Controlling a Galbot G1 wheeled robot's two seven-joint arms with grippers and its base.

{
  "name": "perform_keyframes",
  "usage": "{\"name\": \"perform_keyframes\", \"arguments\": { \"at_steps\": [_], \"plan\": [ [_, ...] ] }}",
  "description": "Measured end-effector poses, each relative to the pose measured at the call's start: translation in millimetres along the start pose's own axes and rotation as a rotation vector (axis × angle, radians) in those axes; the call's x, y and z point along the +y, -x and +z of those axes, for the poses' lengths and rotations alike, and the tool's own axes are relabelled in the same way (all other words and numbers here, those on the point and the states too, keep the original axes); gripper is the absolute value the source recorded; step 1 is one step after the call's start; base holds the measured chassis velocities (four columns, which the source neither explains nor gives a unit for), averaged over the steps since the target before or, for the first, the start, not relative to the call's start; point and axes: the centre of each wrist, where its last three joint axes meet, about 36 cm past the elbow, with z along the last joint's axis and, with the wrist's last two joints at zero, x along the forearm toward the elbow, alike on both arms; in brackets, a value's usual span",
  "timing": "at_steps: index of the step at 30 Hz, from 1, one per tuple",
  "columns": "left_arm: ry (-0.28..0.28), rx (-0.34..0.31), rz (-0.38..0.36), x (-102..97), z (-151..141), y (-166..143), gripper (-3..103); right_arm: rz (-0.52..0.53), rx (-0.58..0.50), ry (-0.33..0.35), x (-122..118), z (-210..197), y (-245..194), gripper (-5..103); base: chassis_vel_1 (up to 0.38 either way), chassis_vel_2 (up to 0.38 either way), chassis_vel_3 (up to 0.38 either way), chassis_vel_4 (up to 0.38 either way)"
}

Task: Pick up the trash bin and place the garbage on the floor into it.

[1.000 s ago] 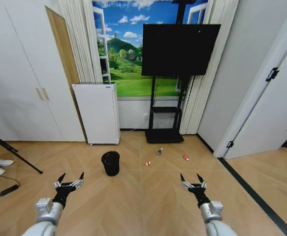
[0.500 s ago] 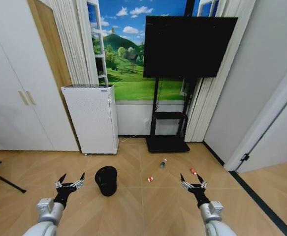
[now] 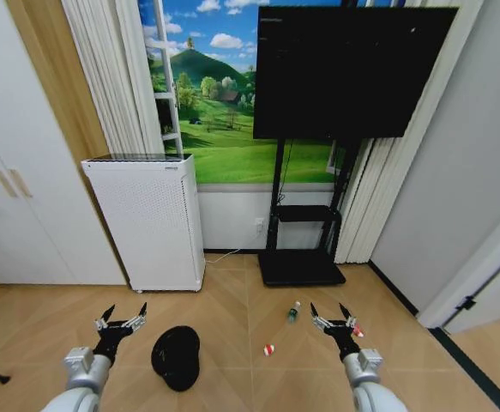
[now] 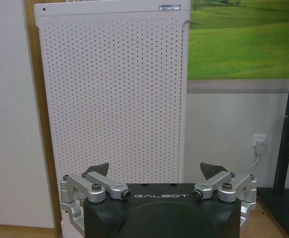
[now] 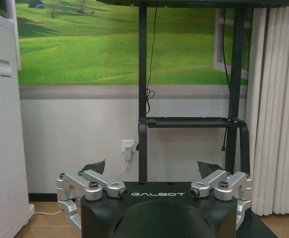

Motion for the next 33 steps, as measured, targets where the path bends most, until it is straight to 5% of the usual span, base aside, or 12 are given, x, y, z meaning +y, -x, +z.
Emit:
{"name": "perform_keyframes", "arguments": {
  "at_steps": [33],
  "plan": [
    [0.002, 0.035, -0.005, -2.5, -1.8, -4.3, 100, 0.020, -0.002, 0.015, -0.3, 10.6, -5.5, 100, -0.025, 0.030, 0.010, -0.018]
  ]
}}
